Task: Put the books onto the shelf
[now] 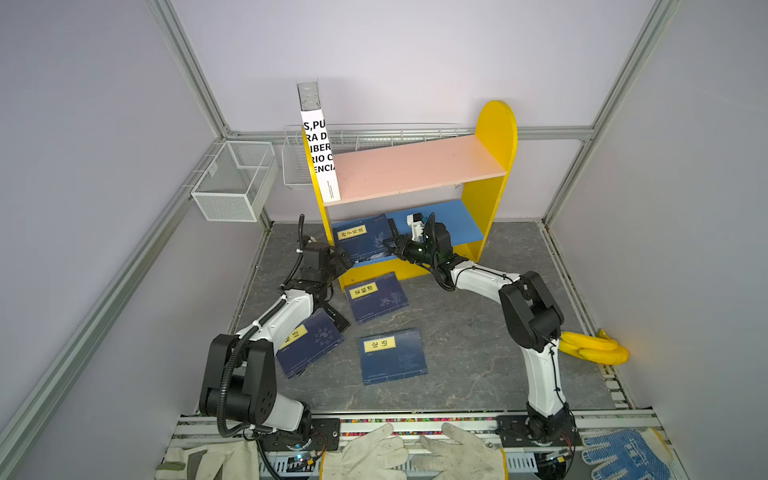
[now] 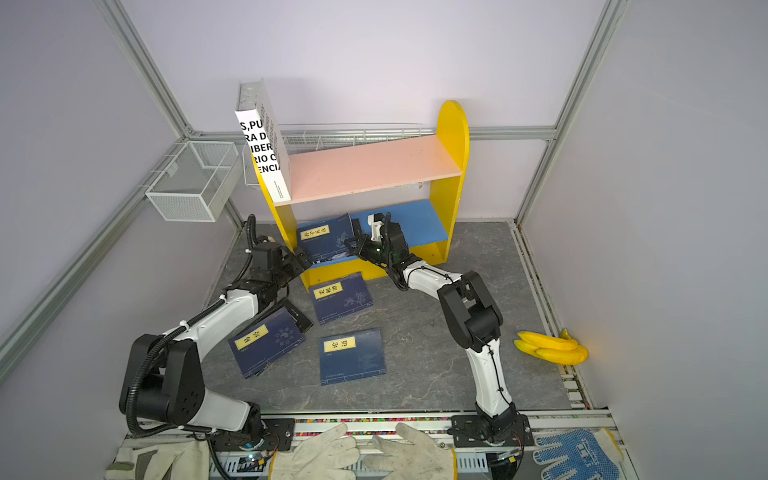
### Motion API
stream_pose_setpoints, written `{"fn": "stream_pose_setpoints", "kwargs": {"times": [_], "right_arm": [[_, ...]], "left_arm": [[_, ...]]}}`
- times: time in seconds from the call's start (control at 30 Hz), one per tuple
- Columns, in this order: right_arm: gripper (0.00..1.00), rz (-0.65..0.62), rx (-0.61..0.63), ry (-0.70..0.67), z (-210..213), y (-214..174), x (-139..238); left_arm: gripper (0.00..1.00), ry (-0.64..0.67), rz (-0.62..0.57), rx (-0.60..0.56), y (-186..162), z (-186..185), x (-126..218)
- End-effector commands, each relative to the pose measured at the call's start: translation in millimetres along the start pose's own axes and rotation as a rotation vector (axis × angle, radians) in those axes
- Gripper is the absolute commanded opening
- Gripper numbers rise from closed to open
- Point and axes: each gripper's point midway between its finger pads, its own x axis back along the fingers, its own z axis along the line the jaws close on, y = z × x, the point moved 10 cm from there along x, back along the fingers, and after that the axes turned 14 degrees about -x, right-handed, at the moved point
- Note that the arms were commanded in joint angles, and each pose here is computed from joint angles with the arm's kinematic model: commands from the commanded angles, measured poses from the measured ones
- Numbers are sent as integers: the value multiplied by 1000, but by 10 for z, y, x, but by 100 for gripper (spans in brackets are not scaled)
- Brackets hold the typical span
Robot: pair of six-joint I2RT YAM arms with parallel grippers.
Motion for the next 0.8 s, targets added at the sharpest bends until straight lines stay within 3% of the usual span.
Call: {"fn": "stream_pose_setpoints", "kwargs": {"times": [0.0,0.3,0.6,0.77], "right_arm": [[18,106,58,-75,-4,-268,-73],[42,61,235,-237,289,-89,56],[44,-1,292,-400,294,-23,194],[51,-20,305,-451,250,-4,233]], "left_arm": [[95,81,17,23,-35,57,-37],[95,106,10,30,-41,91,28],[95,105,3,35,-32,93,58],[95,110,7,37,-37,99,62]]}}
